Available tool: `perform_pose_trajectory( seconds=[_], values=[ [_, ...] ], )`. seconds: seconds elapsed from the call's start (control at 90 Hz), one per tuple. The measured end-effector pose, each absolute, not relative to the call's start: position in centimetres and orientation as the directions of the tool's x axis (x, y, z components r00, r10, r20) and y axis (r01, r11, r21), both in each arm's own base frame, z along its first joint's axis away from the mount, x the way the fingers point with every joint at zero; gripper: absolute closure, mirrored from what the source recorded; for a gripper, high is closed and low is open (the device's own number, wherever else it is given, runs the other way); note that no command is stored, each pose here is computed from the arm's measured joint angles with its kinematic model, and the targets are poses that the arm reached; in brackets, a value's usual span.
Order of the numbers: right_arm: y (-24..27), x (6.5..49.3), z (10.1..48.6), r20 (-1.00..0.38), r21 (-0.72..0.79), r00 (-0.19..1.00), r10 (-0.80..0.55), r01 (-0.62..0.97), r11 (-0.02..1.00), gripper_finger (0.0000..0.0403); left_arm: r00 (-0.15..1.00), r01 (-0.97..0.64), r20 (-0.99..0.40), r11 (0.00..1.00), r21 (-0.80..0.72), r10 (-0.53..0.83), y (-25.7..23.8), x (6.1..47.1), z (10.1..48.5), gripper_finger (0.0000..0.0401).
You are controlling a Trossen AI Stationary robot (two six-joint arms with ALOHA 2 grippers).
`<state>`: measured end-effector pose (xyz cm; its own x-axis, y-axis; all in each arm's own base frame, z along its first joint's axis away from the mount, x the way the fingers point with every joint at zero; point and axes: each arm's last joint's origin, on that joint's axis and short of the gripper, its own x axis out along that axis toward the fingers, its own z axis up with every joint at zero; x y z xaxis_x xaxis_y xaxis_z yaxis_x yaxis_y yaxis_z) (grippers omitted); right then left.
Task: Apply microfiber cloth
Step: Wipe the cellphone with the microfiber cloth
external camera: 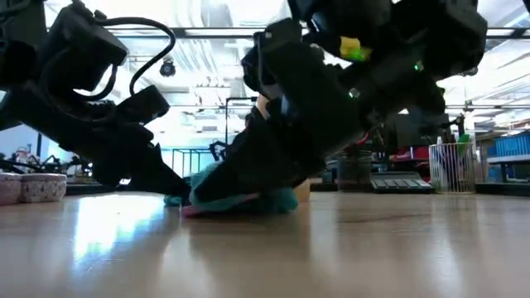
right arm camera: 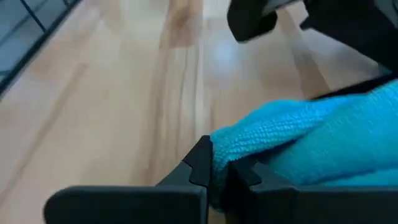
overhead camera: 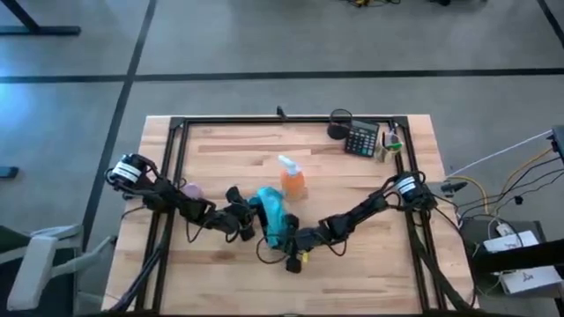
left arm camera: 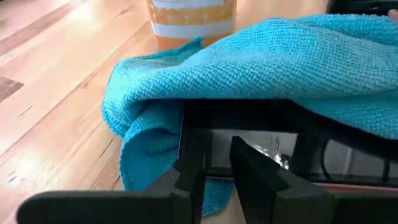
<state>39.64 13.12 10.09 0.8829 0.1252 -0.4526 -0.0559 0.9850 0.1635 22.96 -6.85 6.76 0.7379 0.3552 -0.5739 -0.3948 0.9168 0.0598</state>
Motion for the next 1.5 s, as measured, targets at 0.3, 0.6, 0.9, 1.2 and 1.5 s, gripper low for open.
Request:
perform_pose_trajectory(
  seconds=[0.3, 0.6, 0.9, 1.2, 1.5],
  values=[
    [10.4, 40.9, 8.6, -0.435, 0.164, 0.899, 0.060, 0.013, 0.986, 0.0403, 0.745, -0.394, -0.567, 0.918, 0.051, 0.351, -6.9, 23.0, 6.8, 0.0338],
    [5.6, 41.8, 8.3, -0.393, 0.074, 0.897, -0.202, 0.250, 0.966, 0.0403, 0.747, -0.392, -0.566, 0.919, 0.048, 0.349, -6.9, 23.0, 6.8, 0.0337],
    [3.3, 42.1, 8.3, -0.380, 0.025, 0.877, -0.293, 0.326, 0.945, 0.0403, 0.746, -0.389, -0.570, 0.920, 0.047, 0.344, -7.0, 23.0, 6.8, 0.0338],
    [5.6, 41.5, 7.9, -0.493, 0.153, 0.860, 0.129, -0.060, 0.986, 0.0403, 0.737, -0.398, -0.584, 0.917, 0.031, 0.340, -6.9, 22.9, 6.7, 0.0339],
    [10.3, 38.0, 8.2, -0.528, 0.316, 0.743, 0.411, -0.277, 0.907, 0.0403, 0.735, -0.385, -0.587, 0.922, 0.050, 0.339, -7.0, 22.8, 6.7, 0.0339]
  ],
)
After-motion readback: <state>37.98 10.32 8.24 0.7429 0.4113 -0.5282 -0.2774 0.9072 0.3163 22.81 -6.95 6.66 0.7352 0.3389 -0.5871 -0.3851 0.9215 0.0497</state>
